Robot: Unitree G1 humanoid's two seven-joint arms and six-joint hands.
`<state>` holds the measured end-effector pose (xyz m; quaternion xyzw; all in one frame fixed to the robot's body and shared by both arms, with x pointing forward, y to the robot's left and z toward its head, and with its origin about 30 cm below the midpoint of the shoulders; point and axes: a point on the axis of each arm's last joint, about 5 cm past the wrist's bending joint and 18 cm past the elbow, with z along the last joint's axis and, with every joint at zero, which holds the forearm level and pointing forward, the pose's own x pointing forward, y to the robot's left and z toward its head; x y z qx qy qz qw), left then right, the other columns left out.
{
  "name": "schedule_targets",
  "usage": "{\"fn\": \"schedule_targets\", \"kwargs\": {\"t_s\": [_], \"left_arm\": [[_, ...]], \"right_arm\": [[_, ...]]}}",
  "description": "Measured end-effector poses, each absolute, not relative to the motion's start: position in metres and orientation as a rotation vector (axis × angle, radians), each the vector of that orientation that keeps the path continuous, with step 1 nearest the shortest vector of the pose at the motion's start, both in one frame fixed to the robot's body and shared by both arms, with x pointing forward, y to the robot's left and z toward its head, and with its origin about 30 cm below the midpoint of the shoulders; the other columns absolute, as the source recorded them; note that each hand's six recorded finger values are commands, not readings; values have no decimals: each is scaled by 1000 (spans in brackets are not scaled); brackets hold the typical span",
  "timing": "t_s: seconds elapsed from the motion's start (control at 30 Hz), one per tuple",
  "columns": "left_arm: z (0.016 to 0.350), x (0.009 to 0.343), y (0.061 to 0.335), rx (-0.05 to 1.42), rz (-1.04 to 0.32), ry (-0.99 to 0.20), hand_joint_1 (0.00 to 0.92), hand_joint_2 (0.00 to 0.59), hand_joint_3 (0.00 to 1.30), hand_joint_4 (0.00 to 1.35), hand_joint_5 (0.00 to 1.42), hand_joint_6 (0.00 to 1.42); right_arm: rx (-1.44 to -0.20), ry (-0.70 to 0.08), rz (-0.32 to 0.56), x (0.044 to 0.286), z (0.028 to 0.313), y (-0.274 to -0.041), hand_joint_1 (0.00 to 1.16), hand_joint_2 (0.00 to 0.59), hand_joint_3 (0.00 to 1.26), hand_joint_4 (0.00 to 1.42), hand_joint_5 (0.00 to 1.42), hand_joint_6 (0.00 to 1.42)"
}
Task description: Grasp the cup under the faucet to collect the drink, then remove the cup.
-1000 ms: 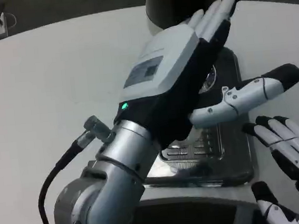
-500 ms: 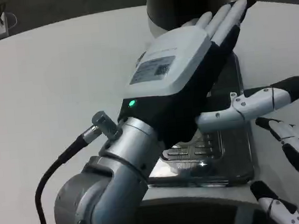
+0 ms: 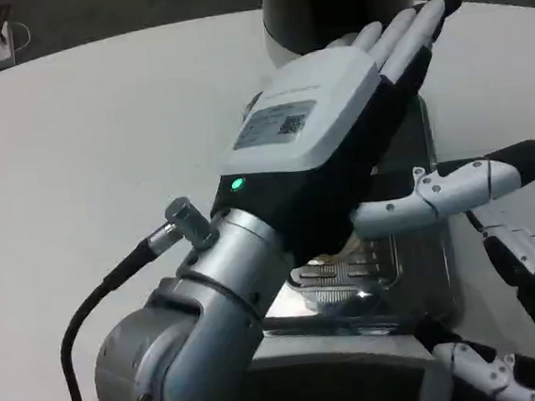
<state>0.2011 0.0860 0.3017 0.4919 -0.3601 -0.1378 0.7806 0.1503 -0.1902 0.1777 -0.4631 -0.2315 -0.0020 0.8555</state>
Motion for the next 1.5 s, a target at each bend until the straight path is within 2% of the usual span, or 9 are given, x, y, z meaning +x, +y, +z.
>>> {"fn": "schedule_targets", "kwargs": {"t_s": [0.37, 1.07, 1.27, 1.43, 1.5], "left_arm": [[302, 201, 86, 1063, -296, -779, 0, 144, 0, 0, 24, 8], [300, 200, 91, 1057, -274, -782, 0, 154, 0, 0, 11, 0], [291, 196, 98, 988, -168, -818, 0, 175, 0, 0, 7, 0], [285, 185, 106, 892, -12, -920, 0, 180, 0, 0, 10, 0], [281, 182, 110, 866, 44, -925, 0, 181, 0, 0, 9, 0]], "right_arm": [[-906, -492, 2, 167, 178, -177, 393, 288, 8, 33, 50, 153], [-887, -468, 6, 184, 177, -173, 425, 259, 0, 0, 0, 69], [-872, -464, 10, 187, 176, -173, 427, 265, 0, 0, 0, 66], [-863, -462, 21, 190, 176, -172, 433, 260, 0, 0, 0, 66], [-853, -467, 25, 191, 176, -171, 436, 261, 0, 0, 0, 65]]}}
